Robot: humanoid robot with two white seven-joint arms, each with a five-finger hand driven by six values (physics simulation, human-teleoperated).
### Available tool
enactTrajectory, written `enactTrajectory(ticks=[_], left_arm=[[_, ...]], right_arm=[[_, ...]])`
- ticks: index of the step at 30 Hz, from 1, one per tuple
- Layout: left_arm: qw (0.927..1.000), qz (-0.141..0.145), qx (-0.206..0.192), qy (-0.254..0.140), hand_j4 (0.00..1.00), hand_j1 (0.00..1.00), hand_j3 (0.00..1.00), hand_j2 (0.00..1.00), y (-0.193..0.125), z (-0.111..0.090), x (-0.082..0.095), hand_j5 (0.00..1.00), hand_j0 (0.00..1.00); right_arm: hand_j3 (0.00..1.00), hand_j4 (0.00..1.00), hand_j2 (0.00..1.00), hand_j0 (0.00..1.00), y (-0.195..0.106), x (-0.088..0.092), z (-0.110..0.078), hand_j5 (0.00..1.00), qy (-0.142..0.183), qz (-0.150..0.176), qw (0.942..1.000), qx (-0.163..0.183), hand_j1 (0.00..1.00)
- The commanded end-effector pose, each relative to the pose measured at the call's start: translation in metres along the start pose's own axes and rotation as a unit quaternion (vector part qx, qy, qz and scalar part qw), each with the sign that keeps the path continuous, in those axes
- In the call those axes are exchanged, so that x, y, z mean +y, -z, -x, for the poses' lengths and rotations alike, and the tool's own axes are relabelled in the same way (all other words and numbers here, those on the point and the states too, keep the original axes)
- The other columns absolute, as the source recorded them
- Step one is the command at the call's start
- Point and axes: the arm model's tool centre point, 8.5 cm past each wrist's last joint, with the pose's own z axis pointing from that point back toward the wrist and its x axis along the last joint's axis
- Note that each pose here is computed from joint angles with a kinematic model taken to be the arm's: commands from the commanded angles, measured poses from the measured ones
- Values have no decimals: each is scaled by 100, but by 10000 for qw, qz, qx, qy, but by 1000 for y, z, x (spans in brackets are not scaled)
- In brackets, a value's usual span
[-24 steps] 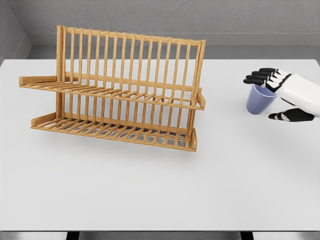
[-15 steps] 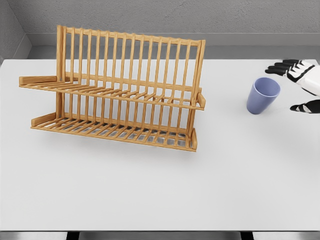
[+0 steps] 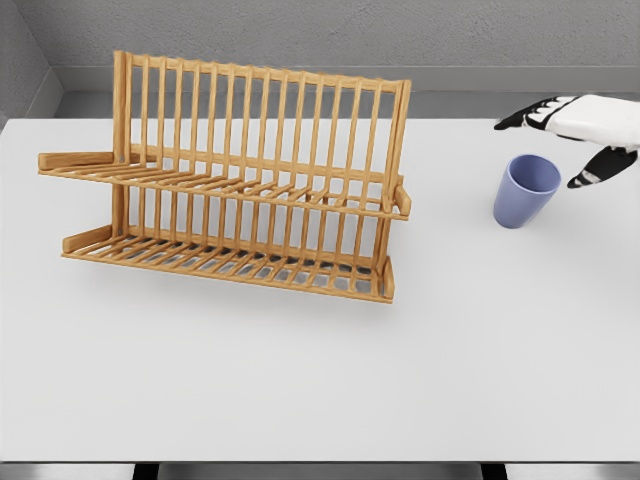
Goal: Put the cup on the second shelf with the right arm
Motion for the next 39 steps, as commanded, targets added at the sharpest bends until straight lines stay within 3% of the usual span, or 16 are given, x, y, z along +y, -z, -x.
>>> enactTrajectory(ticks=[1, 8, 10, 27, 39], left_arm=[[10000, 2, -1, 0, 100, 100, 100, 100, 0, 0, 0, 100, 100], [10000, 2, -1, 0, 100, 100, 100, 100, 0, 0, 0, 100, 100], [10000, 2, -1, 0, 100, 100, 100, 100, 0, 0, 0, 100, 100], [10000, 2, -1, 0, 100, 100, 100, 100, 0, 0, 0, 100, 100], [10000, 2, -1, 0, 100, 100, 100, 100, 0, 0, 0, 100, 100]], right_arm=[[100, 100, 100, 100, 9, 14, 4, 100, 164, -171, 9997, 21, 100], [100, 100, 100, 100, 8, 26, 19, 100, 323, -298, 9988, 230, 100], [100, 100, 100, 100, 21, 35, 21, 100, 500, -310, 9980, 216, 100], [100, 100, 100, 100, 44, 47, 25, 100, 644, -551, 9961, 225, 100], [100, 100, 100, 100, 40, 46, 35, 100, 728, -532, 9952, 378, 100]])
